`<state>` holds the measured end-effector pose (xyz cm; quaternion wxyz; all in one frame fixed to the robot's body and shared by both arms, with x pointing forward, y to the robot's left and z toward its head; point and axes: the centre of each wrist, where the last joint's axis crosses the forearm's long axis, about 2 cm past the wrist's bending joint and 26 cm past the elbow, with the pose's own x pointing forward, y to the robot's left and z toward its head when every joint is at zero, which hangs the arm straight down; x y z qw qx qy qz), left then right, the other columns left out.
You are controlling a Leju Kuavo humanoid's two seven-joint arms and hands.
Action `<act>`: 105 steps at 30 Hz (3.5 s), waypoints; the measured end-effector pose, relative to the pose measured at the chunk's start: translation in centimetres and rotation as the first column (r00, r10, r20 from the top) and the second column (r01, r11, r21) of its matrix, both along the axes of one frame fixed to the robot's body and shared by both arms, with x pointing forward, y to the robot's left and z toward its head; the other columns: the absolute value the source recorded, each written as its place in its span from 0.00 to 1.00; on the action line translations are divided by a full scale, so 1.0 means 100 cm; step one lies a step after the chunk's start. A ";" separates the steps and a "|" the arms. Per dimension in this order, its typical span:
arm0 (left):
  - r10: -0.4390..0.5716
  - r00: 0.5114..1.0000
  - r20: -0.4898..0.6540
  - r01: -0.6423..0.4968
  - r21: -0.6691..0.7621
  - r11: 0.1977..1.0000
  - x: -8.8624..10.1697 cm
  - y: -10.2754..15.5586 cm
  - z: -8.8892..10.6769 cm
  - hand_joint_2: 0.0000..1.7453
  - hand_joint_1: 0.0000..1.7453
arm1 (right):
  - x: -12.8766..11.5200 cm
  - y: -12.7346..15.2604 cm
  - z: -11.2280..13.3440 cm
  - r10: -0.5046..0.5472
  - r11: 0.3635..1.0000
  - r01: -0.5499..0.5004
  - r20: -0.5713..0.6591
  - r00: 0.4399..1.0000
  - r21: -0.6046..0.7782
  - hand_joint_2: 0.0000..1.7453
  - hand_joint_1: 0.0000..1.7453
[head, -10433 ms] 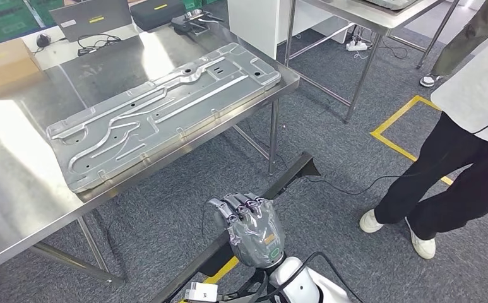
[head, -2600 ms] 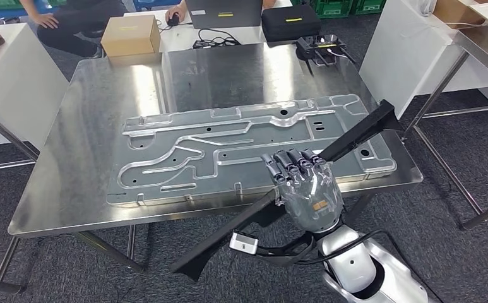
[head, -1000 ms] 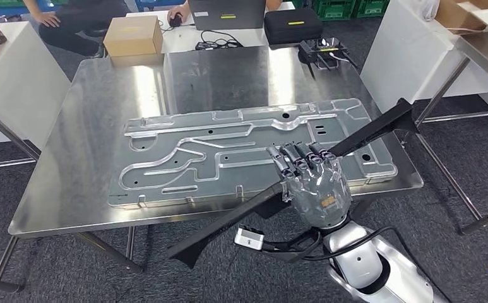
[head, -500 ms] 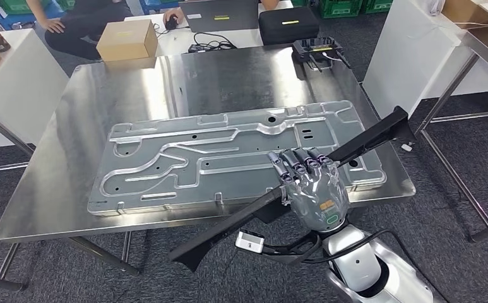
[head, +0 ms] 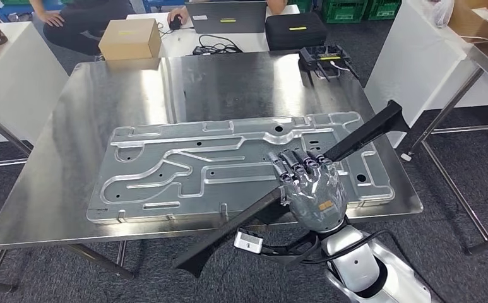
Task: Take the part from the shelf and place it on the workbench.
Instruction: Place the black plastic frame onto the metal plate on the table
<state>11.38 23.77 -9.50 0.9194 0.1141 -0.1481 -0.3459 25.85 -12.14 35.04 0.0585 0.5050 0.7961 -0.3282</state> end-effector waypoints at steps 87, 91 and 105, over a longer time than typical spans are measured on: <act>-0.017 1.000 -0.002 0.017 0.010 1.000 -0.005 0.000 -0.001 1.00 0.00 | 0.018 -0.024 0.007 -0.060 0.987 0.069 -0.069 0.996 0.143 0.75 0.75; -0.025 0.999 0.028 0.024 0.033 0.999 -0.004 0.000 -0.001 1.00 0.00 | 0.018 -0.024 0.005 -0.061 0.987 0.071 -0.075 0.995 0.141 0.00 0.00; -0.032 0.999 0.003 0.032 0.027 0.999 -0.005 0.000 -0.001 1.00 0.00 | 0.017 -0.026 -0.002 -0.061 0.987 0.077 -0.117 0.991 0.141 0.00 0.00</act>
